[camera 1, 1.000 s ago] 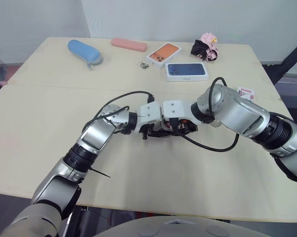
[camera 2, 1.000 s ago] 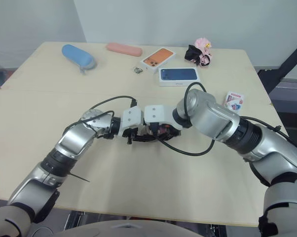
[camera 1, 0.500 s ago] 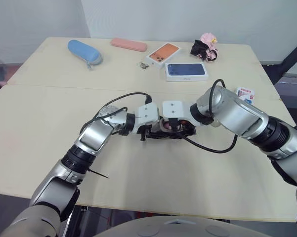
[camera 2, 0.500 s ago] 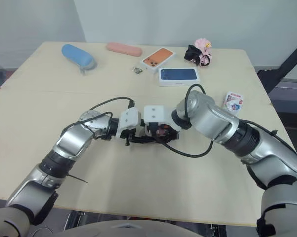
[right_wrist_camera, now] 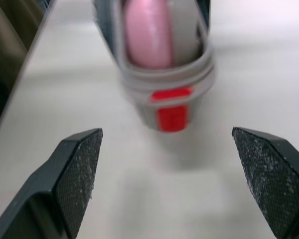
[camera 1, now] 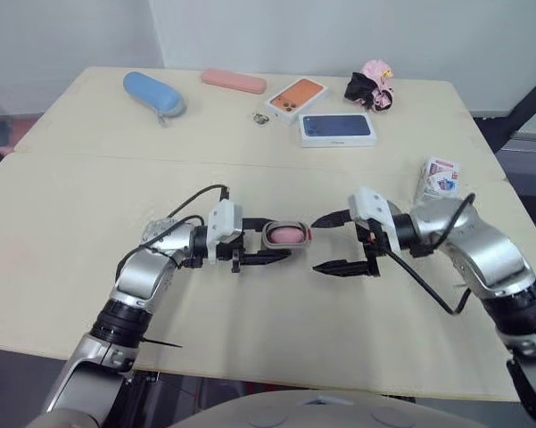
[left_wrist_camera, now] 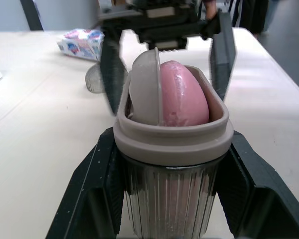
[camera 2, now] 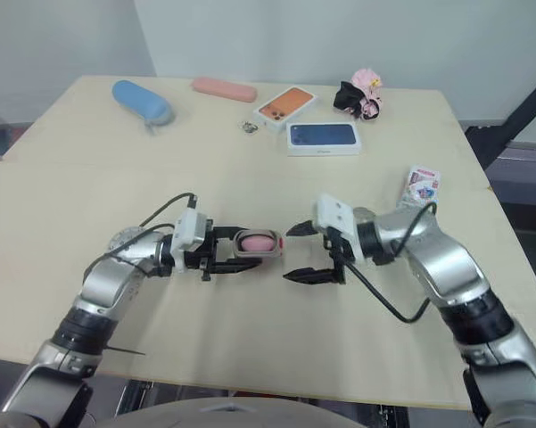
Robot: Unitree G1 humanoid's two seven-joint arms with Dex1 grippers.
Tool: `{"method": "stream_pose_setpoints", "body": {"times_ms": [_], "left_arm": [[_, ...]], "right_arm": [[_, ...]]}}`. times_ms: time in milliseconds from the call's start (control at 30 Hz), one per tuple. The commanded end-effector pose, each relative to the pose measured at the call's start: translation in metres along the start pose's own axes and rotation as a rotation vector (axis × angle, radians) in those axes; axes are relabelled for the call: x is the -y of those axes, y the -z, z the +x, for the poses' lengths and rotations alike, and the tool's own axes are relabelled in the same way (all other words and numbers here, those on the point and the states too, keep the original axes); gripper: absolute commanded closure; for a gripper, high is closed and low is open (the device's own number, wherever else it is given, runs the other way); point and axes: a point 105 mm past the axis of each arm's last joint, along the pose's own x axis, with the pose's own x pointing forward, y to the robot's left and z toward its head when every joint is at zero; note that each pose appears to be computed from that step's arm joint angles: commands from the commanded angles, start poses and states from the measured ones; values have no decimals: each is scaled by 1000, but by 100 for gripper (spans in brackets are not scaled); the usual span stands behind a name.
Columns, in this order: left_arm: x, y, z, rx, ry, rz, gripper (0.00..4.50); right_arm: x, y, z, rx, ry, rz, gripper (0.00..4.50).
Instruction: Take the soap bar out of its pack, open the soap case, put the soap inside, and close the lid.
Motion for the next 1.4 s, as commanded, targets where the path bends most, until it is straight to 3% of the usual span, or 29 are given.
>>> {"method": "stream_pose_setpoints", "body": {"times_ms": [33,300,500,667,833,1033,1233,1400], "left_arm": [[-1,2,-5,37,-46,40,257],[3,21,-7,12,-29,55,257],[-3,18,-5,26,-33,61,257],[-4,3,3,70,-7,77,257],[-2,-5,7,92,21,80,257],[-2,-4,9,84,29,73,257],[-2,-3,10,76,35,67,257],[-3,-2,10,62,33,69,257]], "right_arm": [[-1,-1,-7,111,32,-65,2],[-5,26,-4,103,47,-67,2],[4,25,-13,101,115,-86,2],[11,20,-66,109,312,-46,2],[9,48,-130,19,539,23,2],[18,78,-192,11,843,125,2],[17,101,-210,-68,896,189,2],[36,73,-203,-238,794,166,2]]}}
